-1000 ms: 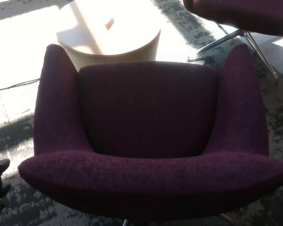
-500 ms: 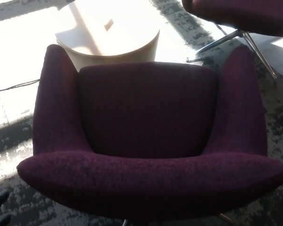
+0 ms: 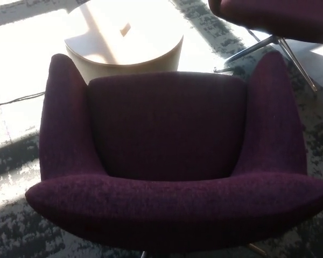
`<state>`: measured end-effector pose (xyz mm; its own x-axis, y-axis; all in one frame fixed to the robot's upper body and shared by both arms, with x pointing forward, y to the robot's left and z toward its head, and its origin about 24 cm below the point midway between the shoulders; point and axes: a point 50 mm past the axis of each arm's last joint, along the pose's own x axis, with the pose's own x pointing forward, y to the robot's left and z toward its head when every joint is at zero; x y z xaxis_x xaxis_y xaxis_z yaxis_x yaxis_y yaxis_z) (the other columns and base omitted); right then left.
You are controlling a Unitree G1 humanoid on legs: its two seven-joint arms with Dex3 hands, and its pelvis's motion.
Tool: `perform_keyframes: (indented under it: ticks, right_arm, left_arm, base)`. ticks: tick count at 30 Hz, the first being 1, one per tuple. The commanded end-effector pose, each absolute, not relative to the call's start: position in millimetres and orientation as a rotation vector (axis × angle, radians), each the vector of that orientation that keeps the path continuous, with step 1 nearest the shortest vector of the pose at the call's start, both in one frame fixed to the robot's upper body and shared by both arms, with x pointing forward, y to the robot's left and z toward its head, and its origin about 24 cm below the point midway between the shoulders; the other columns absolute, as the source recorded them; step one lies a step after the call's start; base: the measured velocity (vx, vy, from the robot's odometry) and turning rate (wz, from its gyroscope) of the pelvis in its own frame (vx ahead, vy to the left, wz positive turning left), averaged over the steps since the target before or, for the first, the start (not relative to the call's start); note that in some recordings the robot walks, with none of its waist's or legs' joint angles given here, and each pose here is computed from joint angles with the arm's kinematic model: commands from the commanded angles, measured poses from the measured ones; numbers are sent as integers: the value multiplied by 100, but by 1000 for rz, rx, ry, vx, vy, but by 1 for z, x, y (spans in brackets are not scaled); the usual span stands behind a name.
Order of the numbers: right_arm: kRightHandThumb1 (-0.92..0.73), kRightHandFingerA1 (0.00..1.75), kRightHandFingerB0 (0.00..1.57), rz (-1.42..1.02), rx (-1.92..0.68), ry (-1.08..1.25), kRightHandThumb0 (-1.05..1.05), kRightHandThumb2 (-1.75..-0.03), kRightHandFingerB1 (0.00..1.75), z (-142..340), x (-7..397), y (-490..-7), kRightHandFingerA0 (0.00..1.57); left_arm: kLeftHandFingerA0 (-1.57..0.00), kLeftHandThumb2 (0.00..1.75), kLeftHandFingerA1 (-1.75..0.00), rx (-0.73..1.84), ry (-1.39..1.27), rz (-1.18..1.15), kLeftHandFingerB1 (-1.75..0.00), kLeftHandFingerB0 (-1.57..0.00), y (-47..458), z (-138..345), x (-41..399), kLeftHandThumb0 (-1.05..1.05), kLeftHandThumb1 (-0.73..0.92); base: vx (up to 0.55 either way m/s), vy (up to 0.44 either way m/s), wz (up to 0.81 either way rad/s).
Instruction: The robot stands in front of a sofa and uses its left hand to push the left side of the sofa
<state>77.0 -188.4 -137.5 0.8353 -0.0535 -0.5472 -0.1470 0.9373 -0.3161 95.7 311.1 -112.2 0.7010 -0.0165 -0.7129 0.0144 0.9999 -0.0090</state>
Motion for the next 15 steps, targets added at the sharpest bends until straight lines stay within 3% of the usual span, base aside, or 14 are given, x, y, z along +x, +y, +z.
perform_keyframes:
  ticks: [1, 2, 15]
  right_arm:
    - [-68, 63, 61, 38, -330, 616, -49, -61, 44, -139, 66, -192, 78]
    - [-69, 62, 62, 40, -354, 615, -50, -61, 44, -139, 66, -192, 80]
    - [-69, 64, 62, 51, -377, 598, -51, -61, 45, -139, 68, -191, 80]
  left_arm:
    - [-7, 129, -28, 145, 837, -9, -14, -6, 304, -120, 82, -89, 91]
    - [-6, 126, -36, 182, 836, -6, -21, -6, 301, -121, 81, -83, 87]
    - [-3, 124, -40, 320, 828, -29, -28, -2, 295, -122, 76, -76, 83]
  base:
    - [0, 0, 0]
    - [0, 0, 0]
    - [0, 0, 0]
